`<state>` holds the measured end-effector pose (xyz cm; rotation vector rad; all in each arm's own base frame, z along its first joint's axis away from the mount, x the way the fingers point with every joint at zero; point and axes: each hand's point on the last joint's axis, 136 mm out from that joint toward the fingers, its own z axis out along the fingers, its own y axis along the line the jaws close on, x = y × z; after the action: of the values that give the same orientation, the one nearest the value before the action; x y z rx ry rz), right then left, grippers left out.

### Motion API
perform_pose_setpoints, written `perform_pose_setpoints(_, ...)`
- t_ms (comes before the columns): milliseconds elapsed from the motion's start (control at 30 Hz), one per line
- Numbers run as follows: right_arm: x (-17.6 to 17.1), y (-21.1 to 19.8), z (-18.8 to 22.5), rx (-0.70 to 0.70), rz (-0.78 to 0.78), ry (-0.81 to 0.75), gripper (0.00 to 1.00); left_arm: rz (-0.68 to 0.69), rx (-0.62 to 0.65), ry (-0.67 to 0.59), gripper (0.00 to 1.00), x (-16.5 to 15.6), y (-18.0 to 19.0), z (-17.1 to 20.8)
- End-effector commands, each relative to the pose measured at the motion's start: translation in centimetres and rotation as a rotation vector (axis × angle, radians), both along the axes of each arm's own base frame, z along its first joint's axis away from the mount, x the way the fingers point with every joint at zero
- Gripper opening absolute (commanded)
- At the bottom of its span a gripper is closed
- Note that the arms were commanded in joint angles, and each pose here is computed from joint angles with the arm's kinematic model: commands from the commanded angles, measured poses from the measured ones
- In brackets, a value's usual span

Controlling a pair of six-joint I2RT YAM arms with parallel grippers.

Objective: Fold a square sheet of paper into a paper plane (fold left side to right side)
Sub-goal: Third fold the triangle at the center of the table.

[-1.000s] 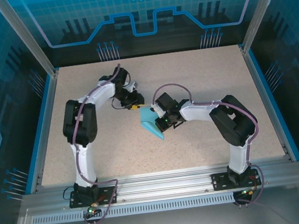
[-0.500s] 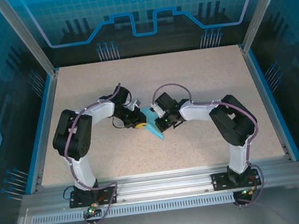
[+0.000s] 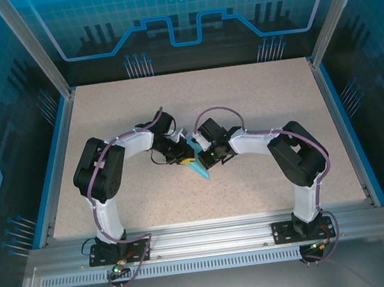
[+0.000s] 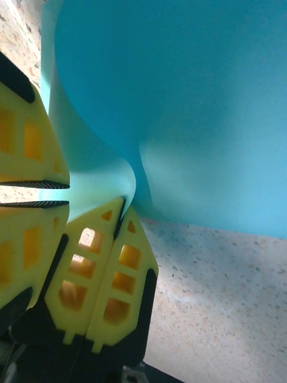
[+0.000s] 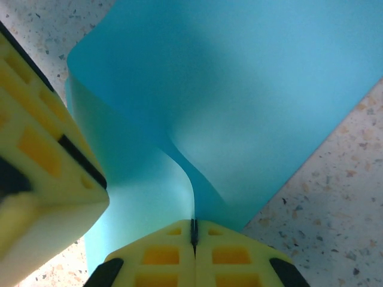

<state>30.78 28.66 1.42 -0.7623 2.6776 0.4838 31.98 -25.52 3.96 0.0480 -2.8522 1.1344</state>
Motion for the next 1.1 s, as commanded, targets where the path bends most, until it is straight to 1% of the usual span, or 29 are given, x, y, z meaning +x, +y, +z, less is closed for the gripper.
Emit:
perform_pose_setpoints(0, -2.9, -1.0, -3.0, -0.085, 0.036, 0.105, 0.0, -0.007, 0.062, 0.021, 0.16, -0.3, 0.6, -0.9)
perform_pose_setpoints(333, -2.9, -1.0, -3.0, -0.082, 0.039, 0.105, 0.0, -0.004, 0.109, 0.038, 0.16, -1.2, 1.5, -1.8)
perform_pose_setpoints(500, -2.8, -0.3, -2.3, -0.041, 0.051, 0.094, 0.0, -0.002, 0.116, 0.041, 0.16, -1.4, 1.7, -2.0)
perform_pose_setpoints(767, -2.4, 0.4, -1.1, -0.007, 0.06, 0.07, 0.0, 0.004, 0.098, 0.017, 0.18, -1.4, 1.6, -0.9)
perform_pose_setpoints(1067, -2.6, 0.4, -1.4, -0.014, 0.063, 0.081, 0.0, 0.008, 0.083, -0.001, 0.23, -1.3, 1.5, 0.3)
